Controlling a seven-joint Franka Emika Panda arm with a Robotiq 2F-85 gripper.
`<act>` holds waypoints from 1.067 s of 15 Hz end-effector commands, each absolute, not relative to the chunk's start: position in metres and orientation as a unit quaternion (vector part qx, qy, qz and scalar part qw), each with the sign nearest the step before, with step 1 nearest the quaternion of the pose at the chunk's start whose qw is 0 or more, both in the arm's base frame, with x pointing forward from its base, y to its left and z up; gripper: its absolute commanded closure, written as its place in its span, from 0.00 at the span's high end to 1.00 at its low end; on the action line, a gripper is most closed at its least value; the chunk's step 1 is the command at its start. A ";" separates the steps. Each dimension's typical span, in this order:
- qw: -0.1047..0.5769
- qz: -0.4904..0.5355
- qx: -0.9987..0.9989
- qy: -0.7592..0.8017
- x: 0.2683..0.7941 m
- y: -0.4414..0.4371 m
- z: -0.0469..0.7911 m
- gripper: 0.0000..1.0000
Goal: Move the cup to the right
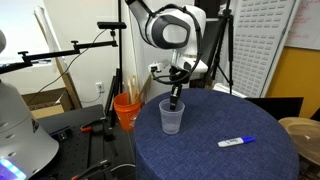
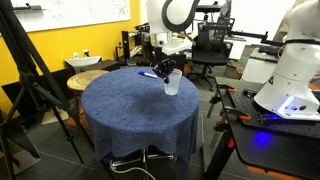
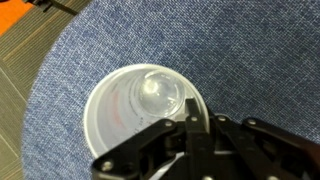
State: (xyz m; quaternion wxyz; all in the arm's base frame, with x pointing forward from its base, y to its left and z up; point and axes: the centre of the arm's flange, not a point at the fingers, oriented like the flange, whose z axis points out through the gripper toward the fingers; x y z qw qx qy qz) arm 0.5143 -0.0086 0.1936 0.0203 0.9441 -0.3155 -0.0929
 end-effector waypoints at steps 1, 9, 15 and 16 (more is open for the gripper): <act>0.007 -0.093 0.944 -0.317 0.518 -0.008 0.186 0.25; 0.012 -0.092 0.947 -0.309 0.510 0.007 0.202 0.83; 0.018 -0.095 0.951 -0.292 0.488 0.020 0.247 1.00; 0.020 -0.094 0.953 -0.288 0.483 0.020 0.255 1.00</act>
